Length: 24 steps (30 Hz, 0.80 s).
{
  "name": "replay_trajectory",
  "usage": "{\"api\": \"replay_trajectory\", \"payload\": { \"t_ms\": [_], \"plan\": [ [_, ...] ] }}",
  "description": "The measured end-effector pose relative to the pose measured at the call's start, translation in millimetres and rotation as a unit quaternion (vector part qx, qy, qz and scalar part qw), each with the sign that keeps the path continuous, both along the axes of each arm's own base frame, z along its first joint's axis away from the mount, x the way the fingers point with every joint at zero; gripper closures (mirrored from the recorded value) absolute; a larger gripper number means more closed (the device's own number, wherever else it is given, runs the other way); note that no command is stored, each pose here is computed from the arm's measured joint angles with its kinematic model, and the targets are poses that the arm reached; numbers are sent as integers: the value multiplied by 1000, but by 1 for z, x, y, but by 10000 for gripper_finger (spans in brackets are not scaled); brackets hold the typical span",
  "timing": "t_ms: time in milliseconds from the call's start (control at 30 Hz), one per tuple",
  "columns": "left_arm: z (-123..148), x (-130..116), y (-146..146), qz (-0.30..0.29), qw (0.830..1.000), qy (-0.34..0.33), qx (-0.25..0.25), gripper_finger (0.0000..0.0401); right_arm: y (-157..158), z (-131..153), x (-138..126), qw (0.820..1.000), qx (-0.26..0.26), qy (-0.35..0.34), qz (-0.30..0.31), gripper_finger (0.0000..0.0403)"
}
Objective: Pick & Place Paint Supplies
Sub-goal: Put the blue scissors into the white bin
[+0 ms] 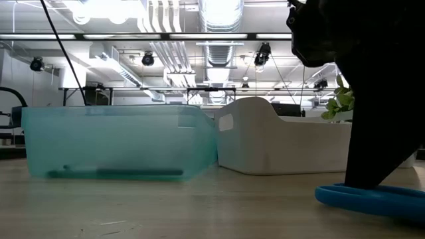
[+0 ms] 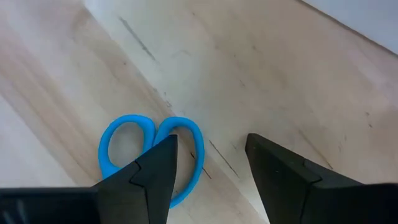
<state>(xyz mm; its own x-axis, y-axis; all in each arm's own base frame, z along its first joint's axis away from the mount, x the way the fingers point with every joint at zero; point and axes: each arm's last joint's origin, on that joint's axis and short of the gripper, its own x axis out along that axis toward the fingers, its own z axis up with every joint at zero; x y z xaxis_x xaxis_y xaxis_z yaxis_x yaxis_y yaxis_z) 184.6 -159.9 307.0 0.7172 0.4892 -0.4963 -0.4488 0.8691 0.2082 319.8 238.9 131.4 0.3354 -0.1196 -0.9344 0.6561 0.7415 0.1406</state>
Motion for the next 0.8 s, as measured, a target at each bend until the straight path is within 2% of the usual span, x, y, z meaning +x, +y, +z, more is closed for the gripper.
{"api": "replay_trajectory", "payload": {
  "t_ms": [200, 467, 667, 800],
  "plan": [
    [0, 0, 0, -1, 1000, 2, 2, 284, 3, 7, -8, 997, -5, 27, -67, 209],
    [0, 0, 0, -1, 1000, 2, 2, 284, 17, 16, -14, 982, 58, 12, -177, 209],
    [0, 0, 0, -7, 1000, 8, 12, 284, 24, 16, -15, 976, 99, 22, -195, 209],
    [0, 0, 0, -7, 1000, 8, 12, 284, 25, 17, -14, 975, 107, 16, -196, 209]
  ]
}}
